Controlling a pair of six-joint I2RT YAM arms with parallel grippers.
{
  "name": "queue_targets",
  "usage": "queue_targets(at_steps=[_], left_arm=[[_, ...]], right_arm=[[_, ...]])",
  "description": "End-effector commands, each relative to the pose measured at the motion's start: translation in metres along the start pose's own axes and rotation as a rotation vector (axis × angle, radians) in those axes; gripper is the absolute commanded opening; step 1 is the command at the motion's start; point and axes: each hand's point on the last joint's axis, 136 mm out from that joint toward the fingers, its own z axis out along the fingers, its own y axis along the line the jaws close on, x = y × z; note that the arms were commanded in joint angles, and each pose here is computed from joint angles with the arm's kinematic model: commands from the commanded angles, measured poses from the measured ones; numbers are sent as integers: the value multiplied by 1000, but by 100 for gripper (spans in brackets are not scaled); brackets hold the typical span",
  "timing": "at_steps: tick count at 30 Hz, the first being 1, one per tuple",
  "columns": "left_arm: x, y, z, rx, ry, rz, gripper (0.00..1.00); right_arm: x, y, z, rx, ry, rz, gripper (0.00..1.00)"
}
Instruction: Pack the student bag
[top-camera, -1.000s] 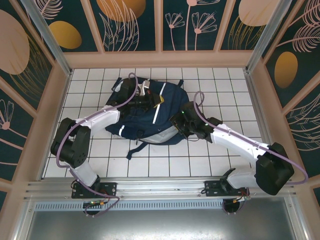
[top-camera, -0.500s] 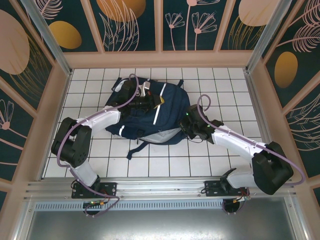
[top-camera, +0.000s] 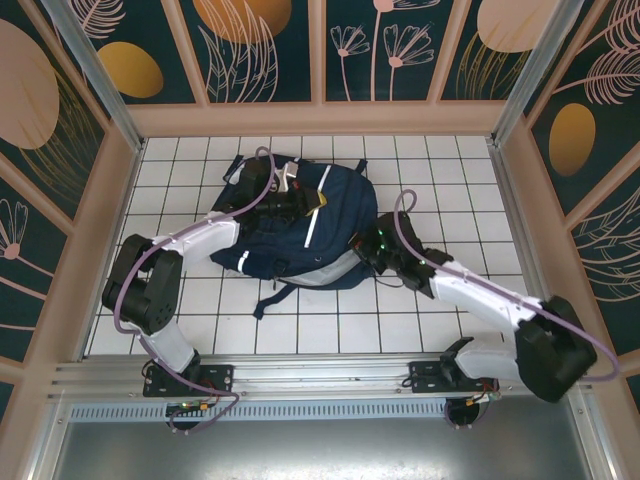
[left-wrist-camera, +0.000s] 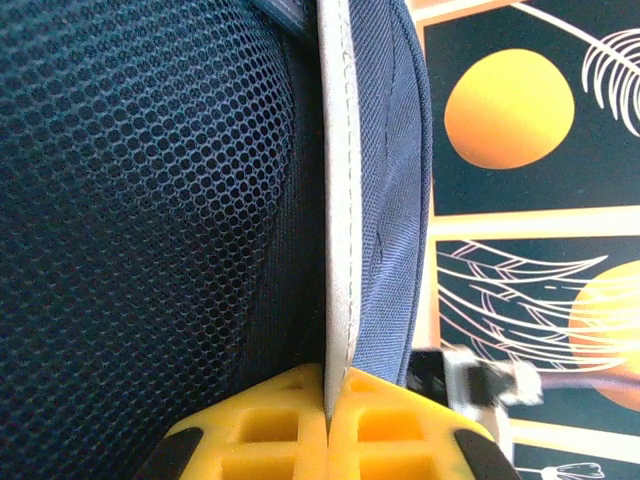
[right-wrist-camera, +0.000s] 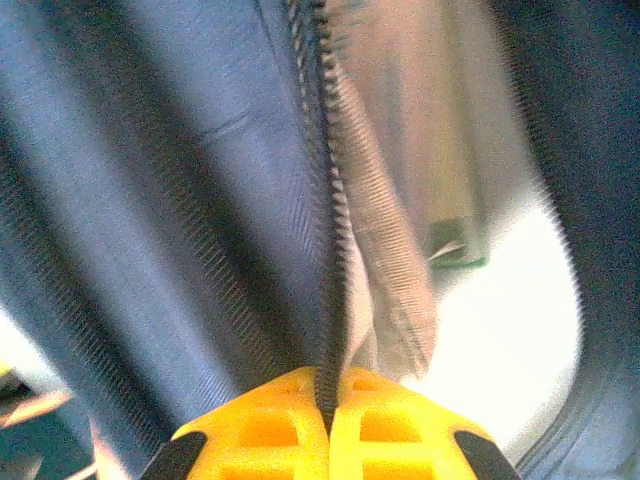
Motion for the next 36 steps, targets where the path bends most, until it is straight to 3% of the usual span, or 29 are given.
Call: queue_targets(at_steps=[1,4,14,22,30,36], left_arm=[[-28,-3,-5,27,-68,-18,0],[-38,-8,-13,37,-90,-29,0],[-51,-35,-44,79,-142,-16,1],[-41,-35,-62,7,-151,25,54],[-52,-67,-127,-183,-338,219,67],[-46,-68,-175,-355,-442,348,71]], right_arm=[[-16,73,-51,-382,-186,-163,0],[-18,97,-76,-563,-258,-244,0],[9,163,-126,-1045,-278,-481,0],[39,231,-140,-1366,-129,-597,0],[45,278,-128,-1551,-60,-600,0],[53,292,-112,-1578,-11,-617,0]])
